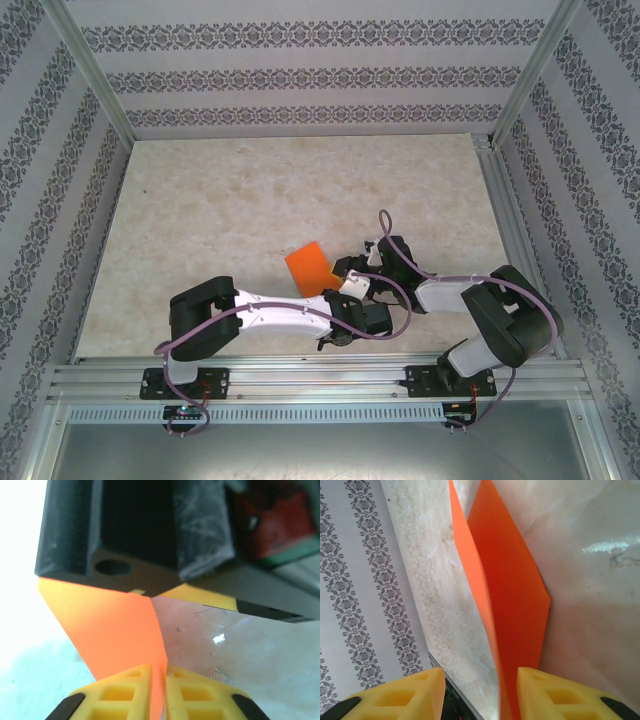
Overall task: Fold a paper plane with a square sheet of paper (pick it up from the middle)
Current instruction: Third fold the triangle at the center of the table.
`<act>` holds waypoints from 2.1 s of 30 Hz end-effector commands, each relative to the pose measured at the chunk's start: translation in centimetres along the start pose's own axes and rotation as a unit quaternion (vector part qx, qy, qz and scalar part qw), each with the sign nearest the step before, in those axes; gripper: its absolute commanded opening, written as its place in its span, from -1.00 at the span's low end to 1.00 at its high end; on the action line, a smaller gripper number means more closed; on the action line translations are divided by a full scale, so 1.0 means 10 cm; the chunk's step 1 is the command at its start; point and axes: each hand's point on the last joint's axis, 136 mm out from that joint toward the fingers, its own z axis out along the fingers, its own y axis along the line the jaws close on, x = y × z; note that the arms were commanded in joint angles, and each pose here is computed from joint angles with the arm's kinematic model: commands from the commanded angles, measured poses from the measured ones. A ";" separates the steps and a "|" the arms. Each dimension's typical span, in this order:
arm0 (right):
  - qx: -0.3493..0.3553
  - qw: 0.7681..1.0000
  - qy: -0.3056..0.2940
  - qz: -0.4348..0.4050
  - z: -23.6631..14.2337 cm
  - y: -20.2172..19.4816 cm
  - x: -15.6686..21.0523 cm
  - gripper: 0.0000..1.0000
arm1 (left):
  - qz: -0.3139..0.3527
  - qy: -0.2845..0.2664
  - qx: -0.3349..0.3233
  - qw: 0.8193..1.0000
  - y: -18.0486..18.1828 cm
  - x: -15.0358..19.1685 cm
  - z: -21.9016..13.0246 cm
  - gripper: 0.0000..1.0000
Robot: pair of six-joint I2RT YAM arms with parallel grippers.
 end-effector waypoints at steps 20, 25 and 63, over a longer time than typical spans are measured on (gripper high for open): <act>0.058 0.994 -0.028 -0.084 -0.32 0.10 -0.07 -0.09 | -0.245 -0.022 0.305 0.920 0.40 -0.09 0.09 -1.00; 0.066 0.991 -0.001 -0.114 -0.27 0.16 0.09 -0.11 | -0.251 -0.003 0.324 0.912 0.49 -0.06 0.24 -1.00; 0.056 0.991 0.074 -0.091 0.45 0.16 0.59 -0.79 | -0.278 0.027 0.275 0.920 0.78 0.31 0.45 -1.00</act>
